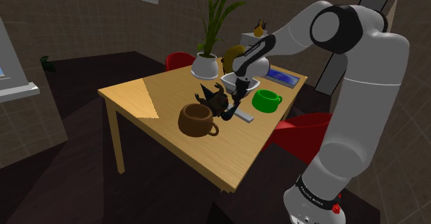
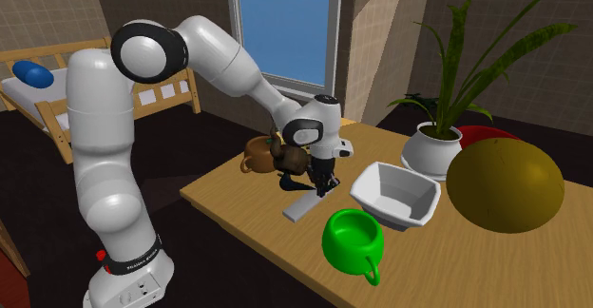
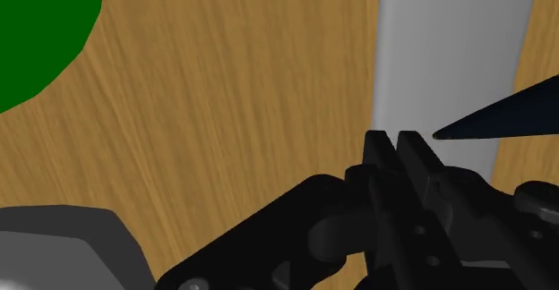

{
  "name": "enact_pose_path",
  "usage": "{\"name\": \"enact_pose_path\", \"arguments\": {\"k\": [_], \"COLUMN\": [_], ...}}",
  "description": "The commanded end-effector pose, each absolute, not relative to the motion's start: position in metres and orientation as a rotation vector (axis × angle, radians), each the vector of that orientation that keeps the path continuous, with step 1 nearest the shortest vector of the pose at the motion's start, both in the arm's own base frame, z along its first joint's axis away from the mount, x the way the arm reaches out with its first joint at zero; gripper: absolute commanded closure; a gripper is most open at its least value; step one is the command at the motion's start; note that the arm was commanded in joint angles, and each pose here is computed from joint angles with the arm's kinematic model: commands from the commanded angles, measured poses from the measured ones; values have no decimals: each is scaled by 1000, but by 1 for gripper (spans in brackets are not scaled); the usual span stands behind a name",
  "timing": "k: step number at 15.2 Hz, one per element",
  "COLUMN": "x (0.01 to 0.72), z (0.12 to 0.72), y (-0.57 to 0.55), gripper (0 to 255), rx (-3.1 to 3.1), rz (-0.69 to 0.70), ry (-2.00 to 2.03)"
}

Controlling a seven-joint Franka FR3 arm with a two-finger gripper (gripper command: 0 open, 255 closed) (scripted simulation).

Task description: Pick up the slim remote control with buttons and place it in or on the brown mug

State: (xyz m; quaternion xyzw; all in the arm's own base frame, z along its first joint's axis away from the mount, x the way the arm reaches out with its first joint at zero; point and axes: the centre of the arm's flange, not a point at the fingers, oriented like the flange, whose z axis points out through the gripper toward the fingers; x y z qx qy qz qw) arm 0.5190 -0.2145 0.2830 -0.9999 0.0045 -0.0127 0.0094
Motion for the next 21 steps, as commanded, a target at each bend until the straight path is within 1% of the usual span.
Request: {"name": "enact_pose_path", "arguments": {"k": [1,3,4,9,16,21], "x": [519,519,519,467,467,467], "z": [292,292,292,289,252,249], "y": [-216,-216,-216,-189,-189,-189], "gripper": [255,255,0,0,0,0], "rx": [-3123,-3123,-3123,-3136,-3136,-3136], "rz": [-35,-37,-37,5,5,5], "ry": [17,16,16,-50,-50,-50]}}
